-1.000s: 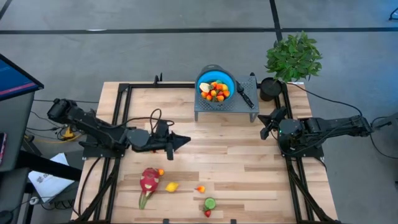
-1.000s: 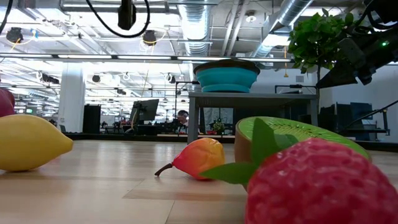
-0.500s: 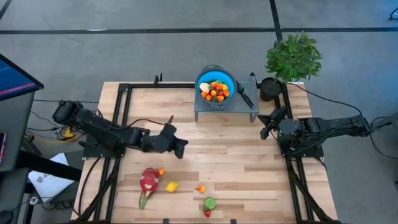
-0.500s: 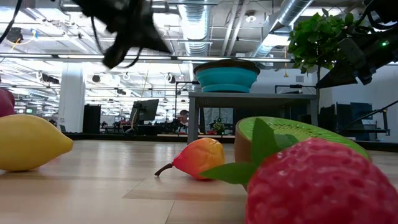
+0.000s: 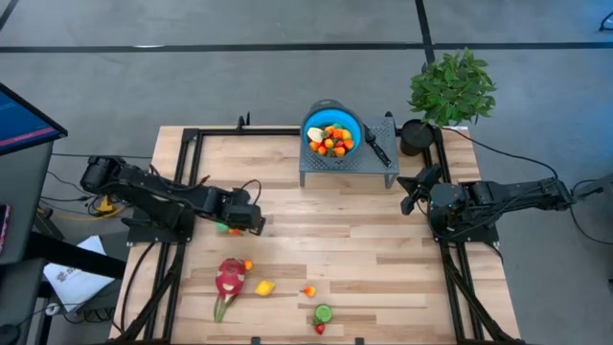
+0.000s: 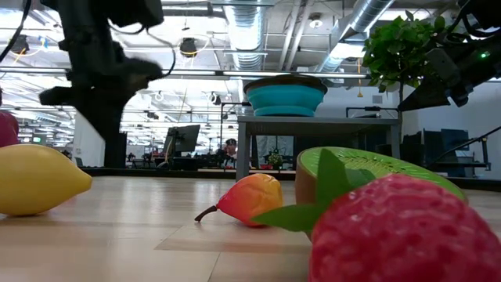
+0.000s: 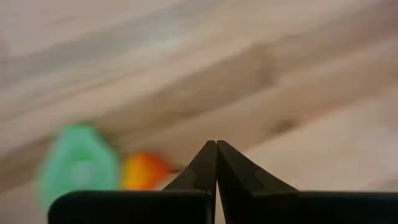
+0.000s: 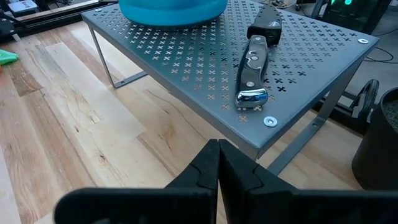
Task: Pick & Place Fruit
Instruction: Put the green pear into the strainer bowl
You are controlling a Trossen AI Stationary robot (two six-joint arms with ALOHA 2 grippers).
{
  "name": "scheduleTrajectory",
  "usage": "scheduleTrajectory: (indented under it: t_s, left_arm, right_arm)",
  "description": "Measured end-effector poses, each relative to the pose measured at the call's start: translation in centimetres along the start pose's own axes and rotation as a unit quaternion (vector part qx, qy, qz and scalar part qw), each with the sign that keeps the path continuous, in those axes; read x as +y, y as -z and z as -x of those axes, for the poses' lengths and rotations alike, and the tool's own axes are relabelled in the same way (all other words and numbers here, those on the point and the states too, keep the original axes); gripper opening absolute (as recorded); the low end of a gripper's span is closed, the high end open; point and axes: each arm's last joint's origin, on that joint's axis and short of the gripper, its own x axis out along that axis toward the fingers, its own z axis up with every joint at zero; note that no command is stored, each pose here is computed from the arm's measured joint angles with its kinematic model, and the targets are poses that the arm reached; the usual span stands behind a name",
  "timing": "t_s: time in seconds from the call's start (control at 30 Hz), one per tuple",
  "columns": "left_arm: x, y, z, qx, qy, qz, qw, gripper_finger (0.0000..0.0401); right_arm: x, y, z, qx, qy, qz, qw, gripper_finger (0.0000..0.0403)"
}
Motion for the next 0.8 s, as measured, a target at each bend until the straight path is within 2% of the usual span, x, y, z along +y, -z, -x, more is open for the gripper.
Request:
scheduleTrajectory:
  t_s: [0.2, 0.27, 0.5, 0.8]
  left_arm:
    - [2.4, -0.7, 0.0, 0.023, -0.114, -0.014, 0.993, 0.0001]
    - [3.0, -0.8, -0.1, 0.026, -0.136, -0.026, 0.990, 0.0001]
    - [4.4, -0.3, -1.3, 0.048, -0.173, -0.079, 0.981, 0.0001]
    - [6.5, 0.7, -2.7, 0.064, -0.215, -0.092, 0.970, 0.0001]
  right_arm:
    - [0.0, 0.0, 0.0, 0.000, 0.000, 0.001, 1.000, 0.0000]
    - [0.0, 0.0, 0.0, 0.000, 0.000, 0.000, 1.000, 0.0000]
    - [0.0, 0.0, 0.0, 0.000, 0.000, 0.001, 1.000, 0.0000]
    - [0.0, 0.0, 0.0, 0.000, 0.002, 0.001, 1.000, 0.0000]
